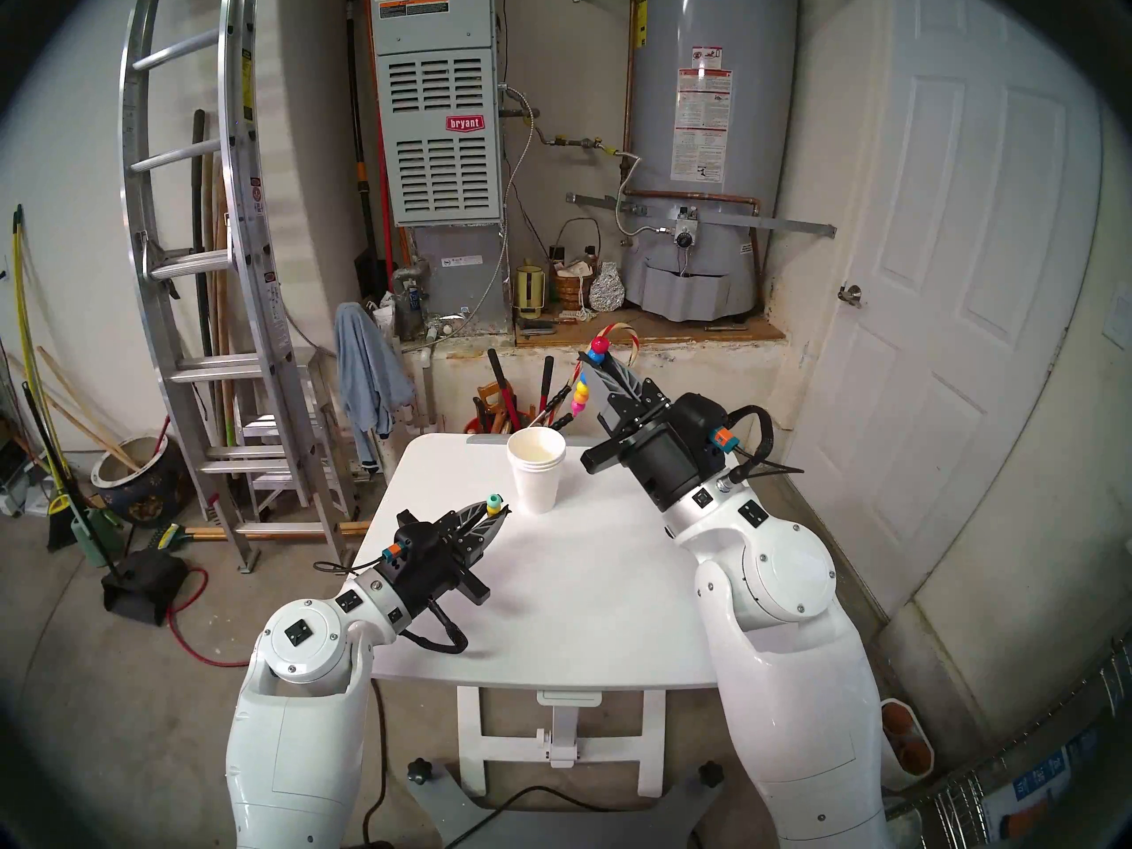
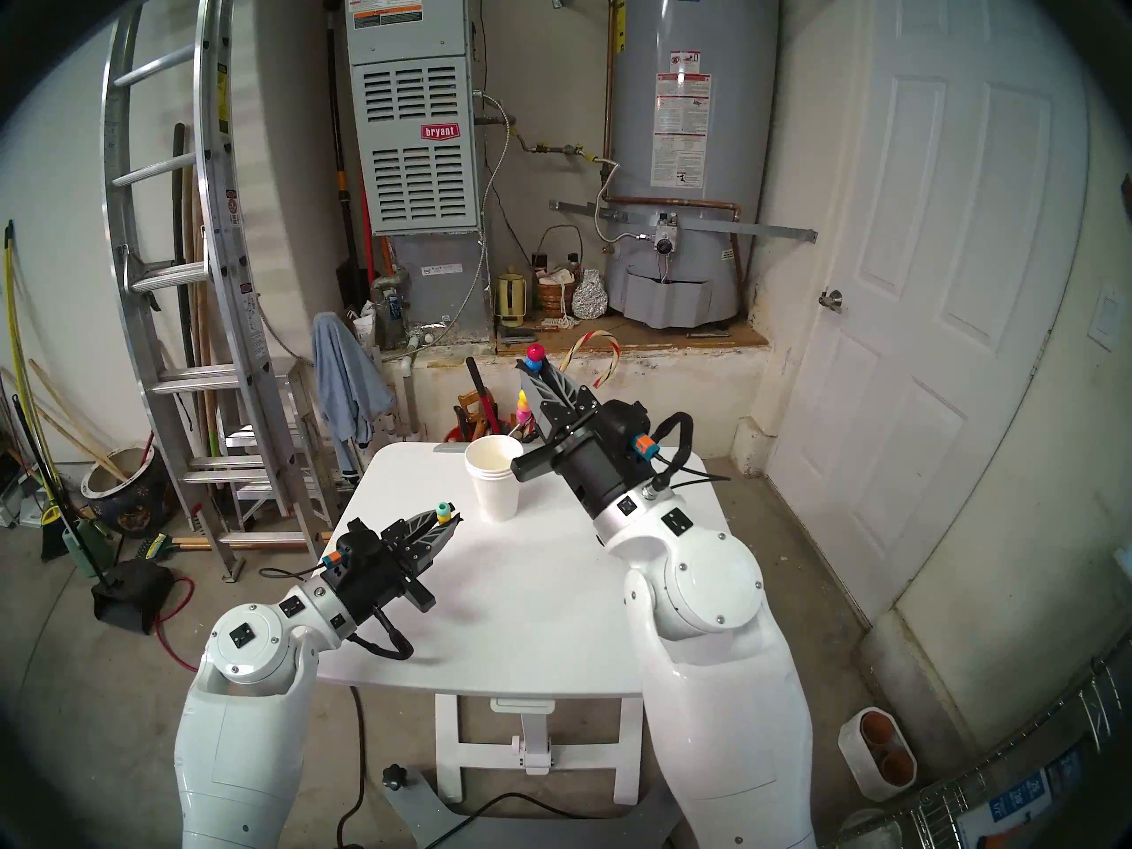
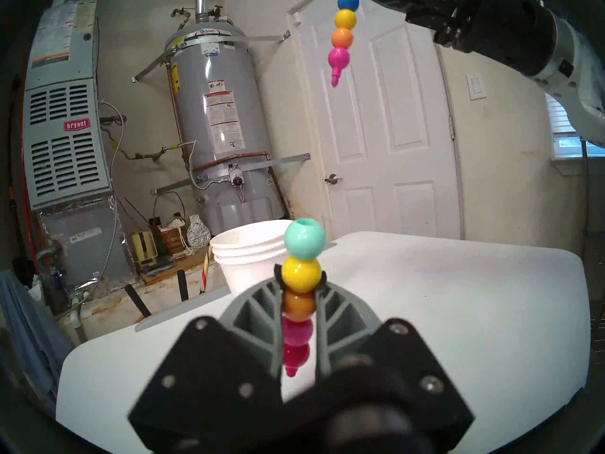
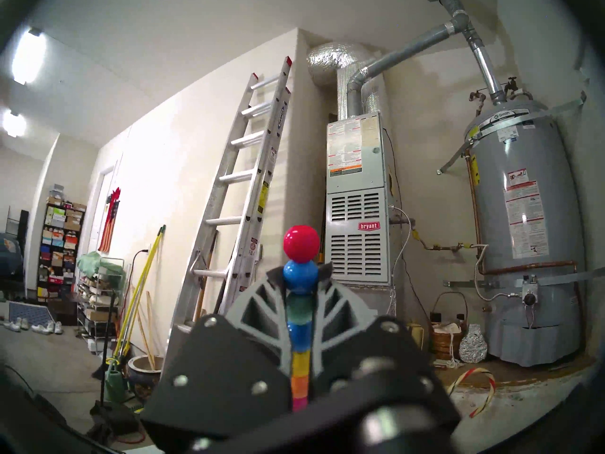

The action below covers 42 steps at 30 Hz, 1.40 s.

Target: Switch the marker to another color

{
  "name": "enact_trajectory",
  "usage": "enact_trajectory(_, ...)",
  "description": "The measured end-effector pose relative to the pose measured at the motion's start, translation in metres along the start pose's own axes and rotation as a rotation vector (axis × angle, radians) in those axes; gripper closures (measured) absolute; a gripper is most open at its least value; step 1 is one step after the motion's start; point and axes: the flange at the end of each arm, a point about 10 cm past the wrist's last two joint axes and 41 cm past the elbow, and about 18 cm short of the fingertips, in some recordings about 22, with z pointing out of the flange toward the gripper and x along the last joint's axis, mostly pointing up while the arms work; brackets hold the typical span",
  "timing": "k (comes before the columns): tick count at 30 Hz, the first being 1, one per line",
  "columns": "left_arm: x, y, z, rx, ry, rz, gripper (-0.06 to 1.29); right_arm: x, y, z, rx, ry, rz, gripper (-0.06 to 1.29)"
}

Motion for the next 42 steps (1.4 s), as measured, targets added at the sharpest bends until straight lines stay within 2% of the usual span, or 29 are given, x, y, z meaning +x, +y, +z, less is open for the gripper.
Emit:
enact_trajectory(18, 0.019, 0.005, 0.018, -0.028, 0.055, 0.020, 1.09, -0.019, -0.011, 0.009, 0.026, -0.006, 0.056, 1.16)
enact_trajectory(33, 0.020, 0.005, 0.032, -0.031, 0.049, 0.013, 1.09, -0.021, -0.020, 0.008, 0.074, 0.005, 0.095, 1.17)
enact_trajectory(42, 0.025, 0.003, 0.041, -0.029, 0.048, 0.015, 1.09, -0.026, -0.026, -0.001, 0.090, -0.012, 0.116, 1.17)
